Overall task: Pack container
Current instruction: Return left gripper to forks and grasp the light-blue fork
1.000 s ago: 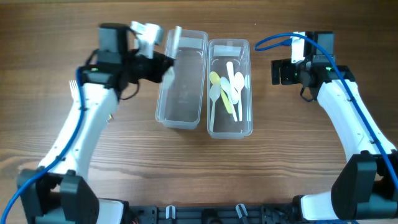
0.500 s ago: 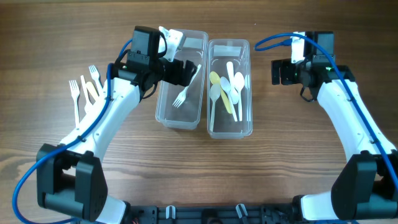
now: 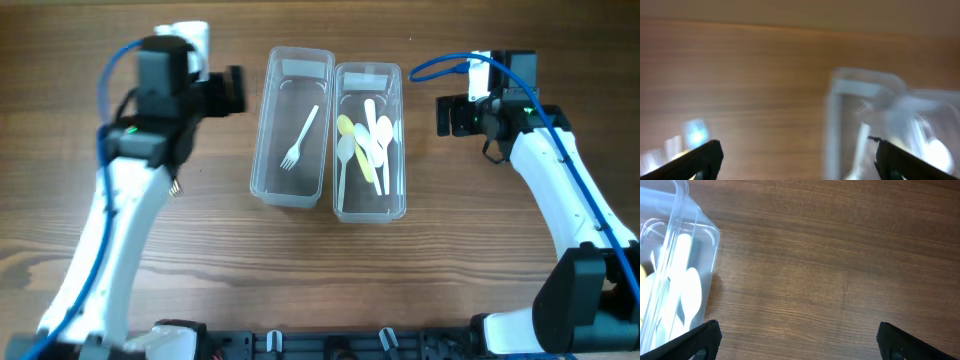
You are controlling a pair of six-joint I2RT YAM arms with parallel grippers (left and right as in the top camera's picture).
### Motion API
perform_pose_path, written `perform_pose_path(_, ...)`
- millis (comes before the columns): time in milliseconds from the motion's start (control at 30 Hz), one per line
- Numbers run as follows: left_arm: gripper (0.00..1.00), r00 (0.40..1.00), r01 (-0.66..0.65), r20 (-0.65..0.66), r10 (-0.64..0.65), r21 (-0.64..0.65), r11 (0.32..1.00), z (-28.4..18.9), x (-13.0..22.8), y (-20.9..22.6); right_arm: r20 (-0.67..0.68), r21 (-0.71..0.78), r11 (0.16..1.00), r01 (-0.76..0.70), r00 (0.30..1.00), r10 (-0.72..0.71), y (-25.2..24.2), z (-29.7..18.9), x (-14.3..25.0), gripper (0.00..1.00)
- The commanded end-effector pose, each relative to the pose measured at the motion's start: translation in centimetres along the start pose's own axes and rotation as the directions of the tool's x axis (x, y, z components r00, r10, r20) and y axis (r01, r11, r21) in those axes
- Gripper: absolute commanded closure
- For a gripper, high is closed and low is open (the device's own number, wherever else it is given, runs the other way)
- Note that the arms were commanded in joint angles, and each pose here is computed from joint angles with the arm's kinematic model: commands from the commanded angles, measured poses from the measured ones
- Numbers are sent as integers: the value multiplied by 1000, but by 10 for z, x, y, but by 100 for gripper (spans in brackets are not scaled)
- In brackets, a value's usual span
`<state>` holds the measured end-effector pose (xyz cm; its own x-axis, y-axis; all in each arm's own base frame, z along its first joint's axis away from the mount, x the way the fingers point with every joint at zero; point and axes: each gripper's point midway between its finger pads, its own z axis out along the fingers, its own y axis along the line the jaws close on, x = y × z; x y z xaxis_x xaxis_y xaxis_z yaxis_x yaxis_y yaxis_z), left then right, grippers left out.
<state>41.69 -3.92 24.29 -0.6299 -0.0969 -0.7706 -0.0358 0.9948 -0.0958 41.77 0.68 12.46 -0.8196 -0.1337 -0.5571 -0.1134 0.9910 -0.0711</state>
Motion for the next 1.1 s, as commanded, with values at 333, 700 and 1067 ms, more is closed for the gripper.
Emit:
perform_pose_path(333, 0, 898, 368, -78, -433, -408, 836, -1, 54, 133, 7, 18, 1000, 12, 1000, -12, -3, -2, -2, 0)
perform_pose_path(700, 0, 817, 389, -200, -540, -501, 773, 63, 108, 145, 7, 18, 1000, 12, 1000, -12, -3, -2, -2, 0)
perform_pose_path(1067, 0, 788, 390, -267, -555, -482, 785, 122, 142, 144, 7, 18, 1000, 12, 1000, -12, -3, -2, -2, 0)
